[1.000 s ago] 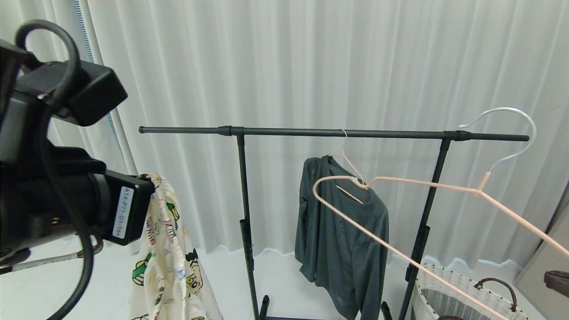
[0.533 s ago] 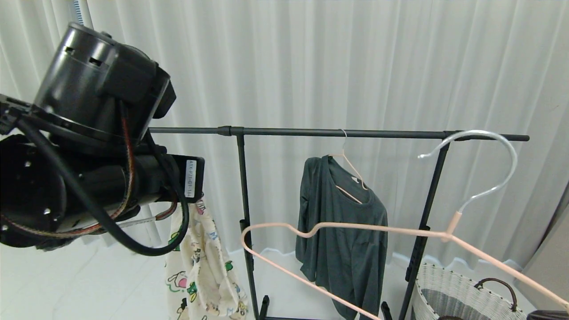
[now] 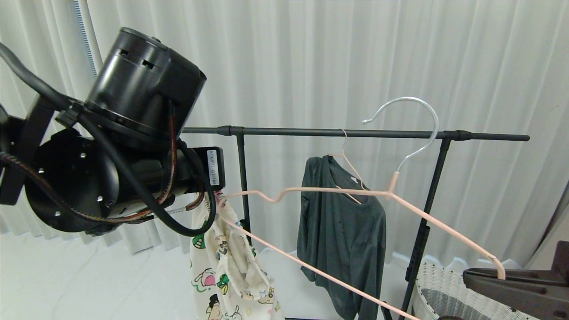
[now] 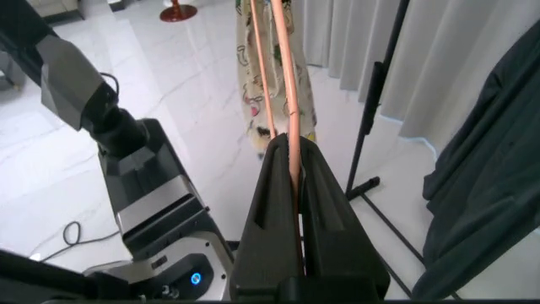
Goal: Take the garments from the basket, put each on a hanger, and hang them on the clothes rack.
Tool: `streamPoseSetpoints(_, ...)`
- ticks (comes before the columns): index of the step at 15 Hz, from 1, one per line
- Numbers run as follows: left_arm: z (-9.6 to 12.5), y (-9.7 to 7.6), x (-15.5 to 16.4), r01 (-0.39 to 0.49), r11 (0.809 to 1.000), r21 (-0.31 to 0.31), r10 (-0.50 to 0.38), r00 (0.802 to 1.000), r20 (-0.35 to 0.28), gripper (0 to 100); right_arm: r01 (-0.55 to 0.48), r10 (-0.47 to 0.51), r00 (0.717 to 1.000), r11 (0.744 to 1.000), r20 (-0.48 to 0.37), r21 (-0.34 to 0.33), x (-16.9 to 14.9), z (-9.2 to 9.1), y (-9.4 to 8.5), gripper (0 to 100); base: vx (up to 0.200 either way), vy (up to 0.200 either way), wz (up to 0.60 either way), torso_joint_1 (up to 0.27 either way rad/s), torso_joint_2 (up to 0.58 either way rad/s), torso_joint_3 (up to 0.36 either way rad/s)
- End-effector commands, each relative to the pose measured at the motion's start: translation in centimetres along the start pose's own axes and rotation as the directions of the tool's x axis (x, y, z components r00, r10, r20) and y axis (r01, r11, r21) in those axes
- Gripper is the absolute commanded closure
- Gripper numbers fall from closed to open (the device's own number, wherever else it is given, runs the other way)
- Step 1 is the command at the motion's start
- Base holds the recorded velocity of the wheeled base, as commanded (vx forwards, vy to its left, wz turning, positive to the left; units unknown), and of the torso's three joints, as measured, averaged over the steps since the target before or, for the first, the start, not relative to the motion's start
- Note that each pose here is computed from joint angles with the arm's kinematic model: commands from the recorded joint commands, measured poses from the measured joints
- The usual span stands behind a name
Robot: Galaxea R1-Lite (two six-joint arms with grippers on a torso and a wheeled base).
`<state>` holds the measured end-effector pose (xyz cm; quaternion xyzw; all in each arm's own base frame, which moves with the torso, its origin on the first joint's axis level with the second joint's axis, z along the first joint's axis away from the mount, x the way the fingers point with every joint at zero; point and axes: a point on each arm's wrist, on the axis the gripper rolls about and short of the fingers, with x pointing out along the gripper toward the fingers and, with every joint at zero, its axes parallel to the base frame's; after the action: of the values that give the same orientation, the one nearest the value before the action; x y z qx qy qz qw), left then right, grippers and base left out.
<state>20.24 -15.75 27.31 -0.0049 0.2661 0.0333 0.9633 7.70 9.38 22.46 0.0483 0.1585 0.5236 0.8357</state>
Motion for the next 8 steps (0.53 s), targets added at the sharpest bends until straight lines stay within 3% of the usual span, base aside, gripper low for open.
streamPoseSetpoints(1, 0.0, -0.1, 0.1, -0.001, 1.000, 0.000, 0.001, 1.000, -0.001, 100, 0.009, -0.008, 0.999, 1.000, -0.037, 0.015, 1.5, -0.1, -0.5, 100, 0.000, 0.000, 0.00, 0.000, 0.00, 0.000)
streamPoseSetpoints(8, -0.2, -0.4, 0.4, -0.005, 1.000, -0.023, 0.005, 1.000, -0.006, 100, 0.054, -0.054, 0.999, 0.998, 0.003, 0.014, 5.0, 0.4, -1.7, 100, 0.000, 0.000, 0.00, 0.000, 0.00, 0.000)
